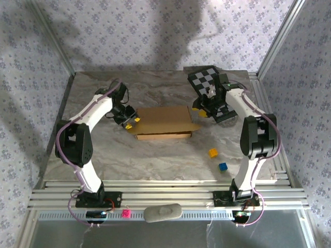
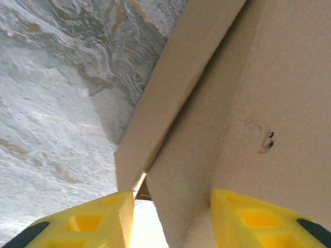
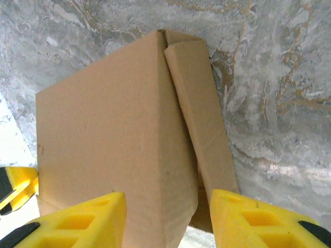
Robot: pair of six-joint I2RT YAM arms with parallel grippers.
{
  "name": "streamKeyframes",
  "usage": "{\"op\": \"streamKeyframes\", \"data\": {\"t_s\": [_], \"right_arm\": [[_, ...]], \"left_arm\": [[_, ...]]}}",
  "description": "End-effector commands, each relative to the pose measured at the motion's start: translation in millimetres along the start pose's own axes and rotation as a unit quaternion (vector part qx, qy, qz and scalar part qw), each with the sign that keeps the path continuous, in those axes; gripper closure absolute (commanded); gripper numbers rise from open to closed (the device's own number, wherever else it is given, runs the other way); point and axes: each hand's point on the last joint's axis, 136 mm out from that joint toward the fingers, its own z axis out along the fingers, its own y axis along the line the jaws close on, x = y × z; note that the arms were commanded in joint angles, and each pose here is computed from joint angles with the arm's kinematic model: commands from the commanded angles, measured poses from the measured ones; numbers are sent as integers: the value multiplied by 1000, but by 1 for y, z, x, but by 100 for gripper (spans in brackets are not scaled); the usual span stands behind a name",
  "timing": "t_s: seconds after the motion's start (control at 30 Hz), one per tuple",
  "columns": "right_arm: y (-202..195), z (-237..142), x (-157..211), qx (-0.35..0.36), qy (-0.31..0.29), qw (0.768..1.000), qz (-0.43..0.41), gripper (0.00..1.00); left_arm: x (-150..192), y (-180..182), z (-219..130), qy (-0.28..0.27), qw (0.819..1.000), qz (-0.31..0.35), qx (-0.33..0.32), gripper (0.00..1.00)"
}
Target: Fold the paper box
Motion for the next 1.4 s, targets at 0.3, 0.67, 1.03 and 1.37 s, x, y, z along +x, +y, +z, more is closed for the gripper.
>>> {"op": "streamKeyframes", "data": {"t_s": [0.3,0.67,1.03,1.37], "right_arm": [[8,-21,45,-16,-7,999,40,52],[3,6,79,-41,1,995,91,46],[-3,29,67,-22,27,995,92,47],[-19,63,76,-3,54,991,120,50]], "left_arm": [[20,15,13,37,998,58,-10,59],[26,43,49,40,996,61,-60,60],[17,30,44,14,997,66,-45,64],[20,24,44,23,998,54,-25,65]]}}
